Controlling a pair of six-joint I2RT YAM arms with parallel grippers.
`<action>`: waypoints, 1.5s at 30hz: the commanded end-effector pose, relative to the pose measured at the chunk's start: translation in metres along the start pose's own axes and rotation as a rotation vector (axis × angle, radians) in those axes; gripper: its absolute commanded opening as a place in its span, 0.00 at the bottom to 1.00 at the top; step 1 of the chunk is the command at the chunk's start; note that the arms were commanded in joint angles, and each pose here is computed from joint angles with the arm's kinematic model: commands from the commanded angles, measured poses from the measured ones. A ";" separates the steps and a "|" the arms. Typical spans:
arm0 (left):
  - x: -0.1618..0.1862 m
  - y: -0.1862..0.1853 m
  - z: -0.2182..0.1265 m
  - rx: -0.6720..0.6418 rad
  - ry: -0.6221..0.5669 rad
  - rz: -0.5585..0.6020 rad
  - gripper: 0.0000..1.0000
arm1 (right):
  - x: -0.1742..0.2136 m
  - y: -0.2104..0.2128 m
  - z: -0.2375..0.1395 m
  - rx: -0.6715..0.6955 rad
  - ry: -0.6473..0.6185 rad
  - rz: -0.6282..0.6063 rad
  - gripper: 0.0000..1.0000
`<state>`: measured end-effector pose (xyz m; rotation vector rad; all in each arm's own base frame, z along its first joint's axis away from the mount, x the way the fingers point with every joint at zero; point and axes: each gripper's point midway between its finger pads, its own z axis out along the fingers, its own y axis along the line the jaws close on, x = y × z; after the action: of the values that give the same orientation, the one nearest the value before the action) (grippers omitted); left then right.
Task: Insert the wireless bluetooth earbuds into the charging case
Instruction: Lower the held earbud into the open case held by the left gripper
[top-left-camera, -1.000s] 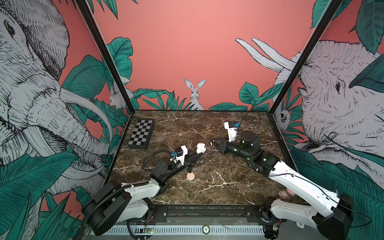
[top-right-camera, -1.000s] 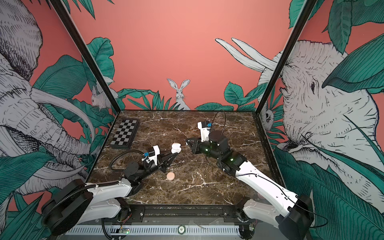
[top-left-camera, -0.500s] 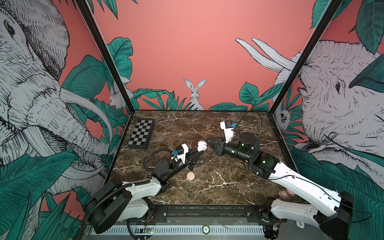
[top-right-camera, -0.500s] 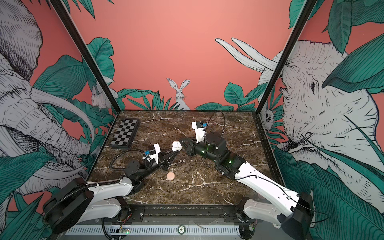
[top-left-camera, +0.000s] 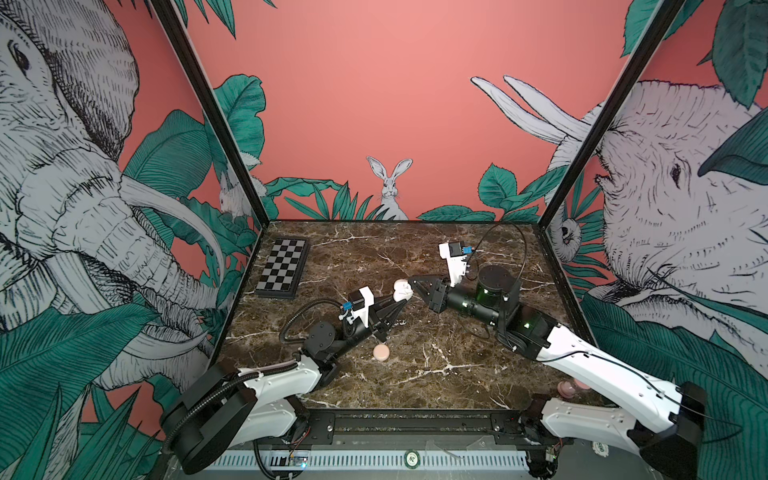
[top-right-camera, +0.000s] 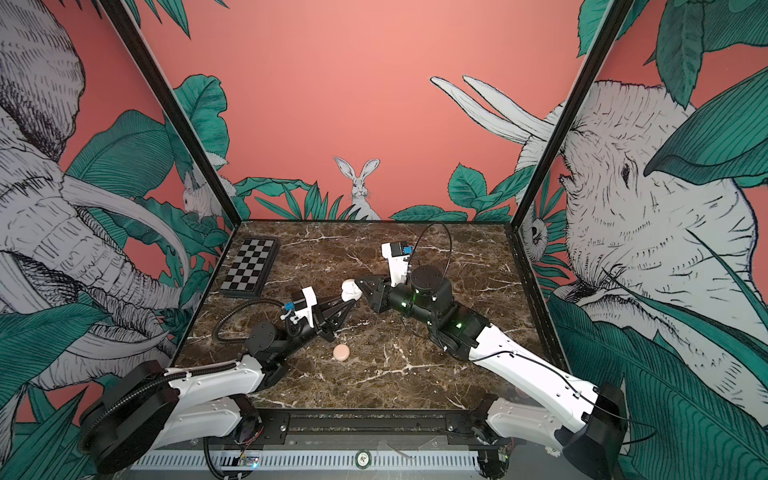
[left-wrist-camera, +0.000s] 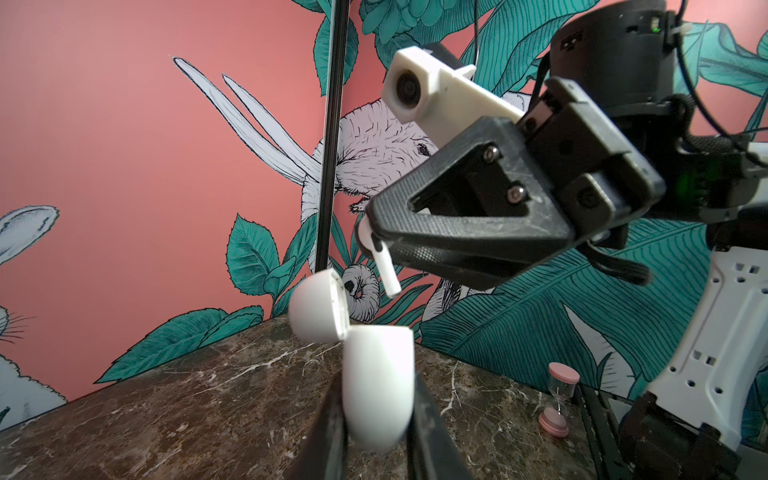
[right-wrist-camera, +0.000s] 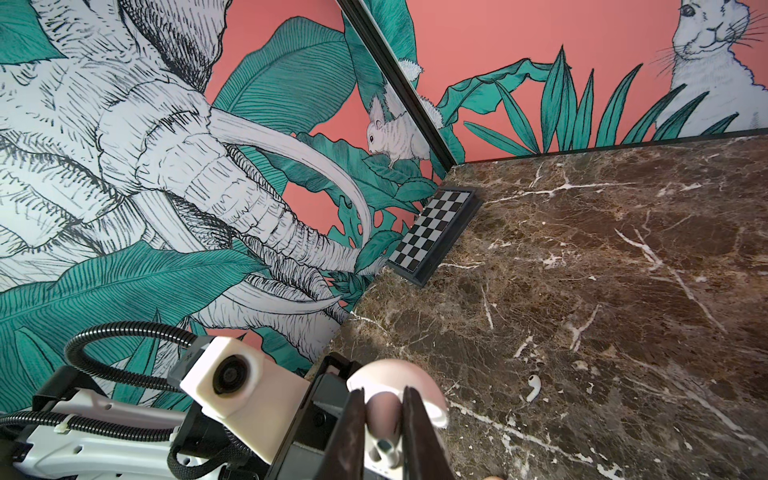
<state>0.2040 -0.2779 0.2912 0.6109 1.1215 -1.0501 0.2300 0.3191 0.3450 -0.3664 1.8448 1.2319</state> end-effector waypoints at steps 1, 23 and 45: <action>-0.030 -0.006 0.005 0.020 -0.092 0.007 0.00 | -0.008 0.006 0.000 -0.027 -0.048 -0.011 0.15; -0.039 -0.007 0.005 0.008 -0.120 0.007 0.00 | -0.001 0.009 0.002 -0.043 -0.040 -0.004 0.14; -0.054 -0.004 0.004 -0.019 -0.162 0.022 0.00 | 0.007 0.011 -0.003 -0.059 -0.030 0.003 0.14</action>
<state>0.2035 -0.2741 0.3073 0.5671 1.0931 -1.0481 0.2229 0.3235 0.3474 -0.3657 1.7947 1.2760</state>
